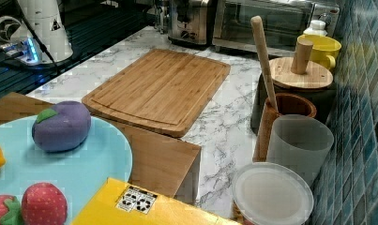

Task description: Turn on the toaster.

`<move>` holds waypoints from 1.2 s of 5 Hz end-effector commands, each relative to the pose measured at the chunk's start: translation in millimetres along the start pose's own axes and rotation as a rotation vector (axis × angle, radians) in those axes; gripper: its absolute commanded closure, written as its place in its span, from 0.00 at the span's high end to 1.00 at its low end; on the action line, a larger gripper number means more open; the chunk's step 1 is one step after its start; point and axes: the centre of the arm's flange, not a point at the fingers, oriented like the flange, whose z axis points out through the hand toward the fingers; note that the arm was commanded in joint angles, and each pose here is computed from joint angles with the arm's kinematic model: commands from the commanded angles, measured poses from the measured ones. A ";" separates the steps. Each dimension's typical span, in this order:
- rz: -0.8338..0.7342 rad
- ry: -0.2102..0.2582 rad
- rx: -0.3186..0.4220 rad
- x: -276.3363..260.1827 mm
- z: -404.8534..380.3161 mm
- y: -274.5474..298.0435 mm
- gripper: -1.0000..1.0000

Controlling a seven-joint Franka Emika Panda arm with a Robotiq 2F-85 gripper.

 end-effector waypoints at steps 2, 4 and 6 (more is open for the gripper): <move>0.095 -0.091 -0.189 -6.5 108.6 17.4 0.00; 0.095 -0.090 -0.189 -6.4 108.5 17.4 0.00; 0.095 -0.090 -0.189 -6.4 108.5 17.4 0.00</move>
